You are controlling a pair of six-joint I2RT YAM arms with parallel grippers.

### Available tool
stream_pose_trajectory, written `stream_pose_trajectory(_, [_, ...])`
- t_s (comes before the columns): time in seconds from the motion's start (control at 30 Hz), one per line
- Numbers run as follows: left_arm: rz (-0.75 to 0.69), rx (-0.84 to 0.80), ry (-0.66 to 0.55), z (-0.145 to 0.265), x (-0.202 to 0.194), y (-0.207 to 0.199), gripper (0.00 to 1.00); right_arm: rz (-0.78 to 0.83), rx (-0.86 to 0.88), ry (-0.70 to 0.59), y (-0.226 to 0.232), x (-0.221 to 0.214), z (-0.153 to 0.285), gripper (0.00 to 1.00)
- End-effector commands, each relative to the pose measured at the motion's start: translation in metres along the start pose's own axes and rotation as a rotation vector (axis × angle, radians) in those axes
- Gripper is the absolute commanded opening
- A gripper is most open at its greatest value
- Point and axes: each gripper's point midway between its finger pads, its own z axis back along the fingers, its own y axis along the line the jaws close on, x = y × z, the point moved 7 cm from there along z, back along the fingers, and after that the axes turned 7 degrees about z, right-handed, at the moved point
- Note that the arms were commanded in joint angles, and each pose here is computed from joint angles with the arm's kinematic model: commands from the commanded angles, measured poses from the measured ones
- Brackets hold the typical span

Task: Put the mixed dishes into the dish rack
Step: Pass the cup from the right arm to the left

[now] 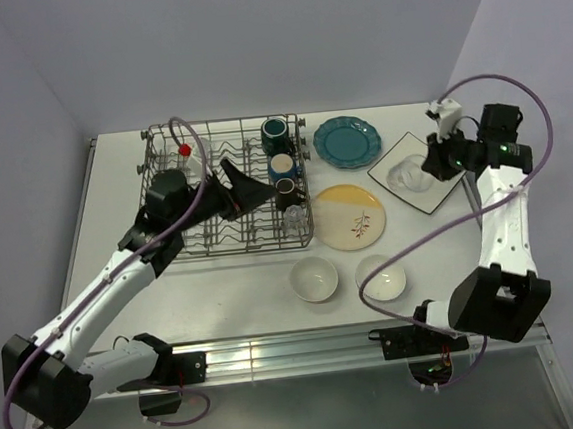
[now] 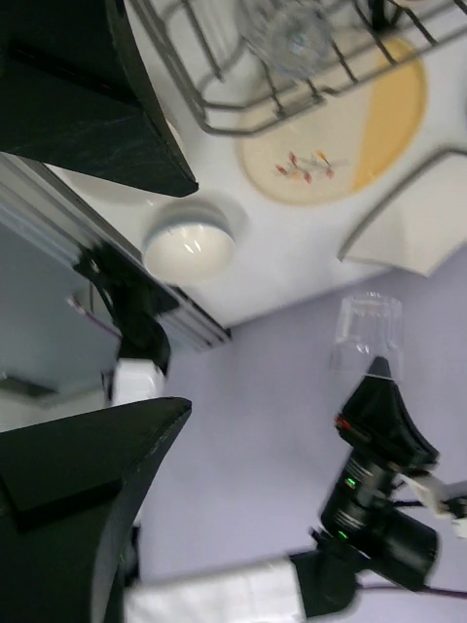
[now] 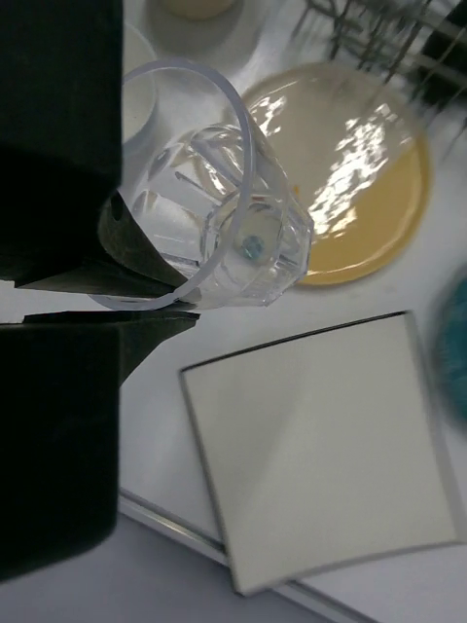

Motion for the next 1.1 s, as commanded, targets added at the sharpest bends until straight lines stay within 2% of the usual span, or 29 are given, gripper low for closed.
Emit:
stream_pose_trajectory(0.0, [0.112, -0.22, 0.023, 0.002, 0.033, -0.033, 0.91, 0.225, 0.037, -0.264, 0.029, 0.073, 0.014, 0.0])
stream_pose_trajectory(0.07, [0.189, -0.293, 0.05, 0.0, 0.05, -0.034, 0.92, 0.359, 0.02, -0.355, 0.056, 0.101, 0.018, 0.0])
stream_pose_trajectory(0.1, [0.198, -0.324, 0.063, -0.001, 0.056, -0.039, 0.92, 0.461, -0.053, -0.48, 0.062, 0.126, 0.033, 0.0])
stream_pose_trajectory(0.17, [0.243, -0.361, 0.118, -0.012, 0.065, -0.038, 0.92, 0.572, -0.096, -0.575, 0.076, 0.139, 0.034, 0.0])
stream_pose_trajectory(0.2, [0.239, -0.39, 0.132, -0.014, 0.071, -0.046, 0.92, 0.69, -0.132, -0.714, 0.094, 0.163, 0.047, 0.0])
stream_pose_trajectory(0.23, [0.259, -0.39, 0.155, -0.024, 0.074, -0.04, 0.92, 0.724, -0.139, -0.747, 0.1, 0.166, 0.044, 0.0])
stream_pose_trajectory(0.3, [0.227, -0.468, 0.188, -0.025, 0.08, -0.053, 0.92, 0.835, -0.132, -0.865, 0.117, 0.186, 0.05, 0.0])
stream_pose_trajectory(0.5, [0.195, -0.545, 0.258, -0.035, 0.085, -0.051, 0.92, 0.912, -0.082, -1.086, 0.155, 0.216, 0.071, 0.0])
stream_pose_trajectory(0.57, [0.237, -0.571, 0.282, -0.031, 0.086, -0.051, 0.92, 0.939, -0.055, -1.13, 0.172, 0.214, 0.07, 0.0])
stream_pose_trajectory(0.6, [0.199, -0.629, 0.278, -0.026, 0.085, -0.054, 0.93, 0.964, -0.082, -1.17, 0.176, 0.216, 0.077, 0.0])
stream_pose_trajectory(0.67, [0.244, -0.666, 0.302, -0.021, 0.086, -0.054, 0.93, 0.981, -0.055, -1.182, 0.186, 0.212, 0.072, 0.0])
stream_pose_trajectory(0.7, [0.207, -0.716, 0.302, -0.018, 0.085, -0.056, 0.98, 0.974, -0.05, -1.18, 0.188, 0.212, 0.069, 0.0])
stream_pose_trajectory(0.73, [0.209, -0.731, 0.31, -0.016, 0.085, -0.057, 0.99, 0.974, -0.04, -1.184, 0.19, 0.213, 0.068, 0.0])
stream_pose_trajectory(1.07, [0.203, -0.707, 0.392, -0.013, 0.077, -0.05, 0.99, 1.041, 0.043, -1.295, 0.223, 0.214, 0.07, 0.0])
